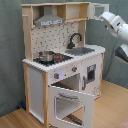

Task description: Play with the kitchen

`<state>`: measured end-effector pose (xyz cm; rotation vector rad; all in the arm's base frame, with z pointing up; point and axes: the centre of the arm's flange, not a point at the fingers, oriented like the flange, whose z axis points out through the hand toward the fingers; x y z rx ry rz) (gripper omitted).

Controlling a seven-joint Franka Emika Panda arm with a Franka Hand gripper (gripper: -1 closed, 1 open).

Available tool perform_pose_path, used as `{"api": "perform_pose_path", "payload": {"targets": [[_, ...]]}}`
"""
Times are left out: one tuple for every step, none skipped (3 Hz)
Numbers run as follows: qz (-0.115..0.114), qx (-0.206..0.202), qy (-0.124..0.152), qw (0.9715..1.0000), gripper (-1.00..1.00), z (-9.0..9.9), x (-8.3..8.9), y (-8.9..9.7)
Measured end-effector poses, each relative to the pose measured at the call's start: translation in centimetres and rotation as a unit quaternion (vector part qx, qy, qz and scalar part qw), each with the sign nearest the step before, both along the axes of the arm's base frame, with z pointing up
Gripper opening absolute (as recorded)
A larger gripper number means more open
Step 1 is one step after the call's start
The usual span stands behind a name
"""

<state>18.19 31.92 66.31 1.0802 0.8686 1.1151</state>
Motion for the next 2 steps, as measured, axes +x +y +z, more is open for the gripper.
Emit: {"api": "perform_pose_path", "payload": {"targets": [[-0.011,0.021,-0.013,0.9996,1.00,0.93,-0.42,-0.89],[-0.023,0.042,-0.028,0.9985,1.00,1.89,-0.90,-1.85]]}}
